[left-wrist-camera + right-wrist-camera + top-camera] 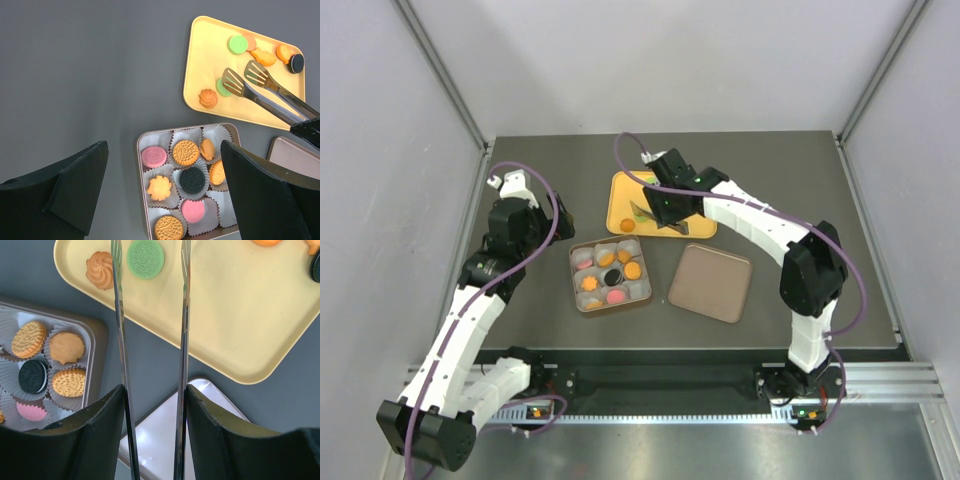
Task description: Pack the cookies
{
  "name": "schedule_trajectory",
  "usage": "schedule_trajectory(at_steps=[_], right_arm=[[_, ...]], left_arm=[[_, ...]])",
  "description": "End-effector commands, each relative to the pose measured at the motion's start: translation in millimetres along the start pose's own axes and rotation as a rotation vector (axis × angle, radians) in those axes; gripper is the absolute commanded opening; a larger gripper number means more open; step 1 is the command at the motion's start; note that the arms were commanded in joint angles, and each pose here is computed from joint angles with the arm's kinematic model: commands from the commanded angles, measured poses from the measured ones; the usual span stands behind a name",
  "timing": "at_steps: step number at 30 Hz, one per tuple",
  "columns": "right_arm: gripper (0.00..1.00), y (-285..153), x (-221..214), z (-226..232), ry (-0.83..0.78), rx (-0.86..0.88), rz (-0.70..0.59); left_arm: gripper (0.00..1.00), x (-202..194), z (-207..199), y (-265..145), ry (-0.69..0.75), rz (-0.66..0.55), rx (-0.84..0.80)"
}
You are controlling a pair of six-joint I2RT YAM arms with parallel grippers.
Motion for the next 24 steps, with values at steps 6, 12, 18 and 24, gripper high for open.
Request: schedule_trajectory(at_steps=[6, 12, 18, 24], right_arm=[[0.5, -5, 16, 17, -0.013, 0.039, -0.07], [0.49, 4, 11, 19, -0.028, 0.024, -0.05], [0.49, 9, 7, 18, -0.034, -0.001, -0.038], [0.45, 13, 6, 18, -0.038, -0.01, -0.029]], left_arm=[[0.99, 4, 0, 3, -0.016, -0.038, -0.004], [0.99, 4, 0, 4, -0.016, -0.037, 0.0], [0.99, 4, 0, 4, -0.015, -0.036, -0.002], [0.99, 5, 0, 4, -0.016, -0.038, -0.002]])
Point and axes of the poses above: each gripper's point midway between its finger pads, its own y axis out along the fingers, its own z axis along the line the jaws close on, x = y × z, the point moved 9 cm from there along -y, back along the fingers, and after that the axes turned 15 degrees about y, right-handed, at the moved point
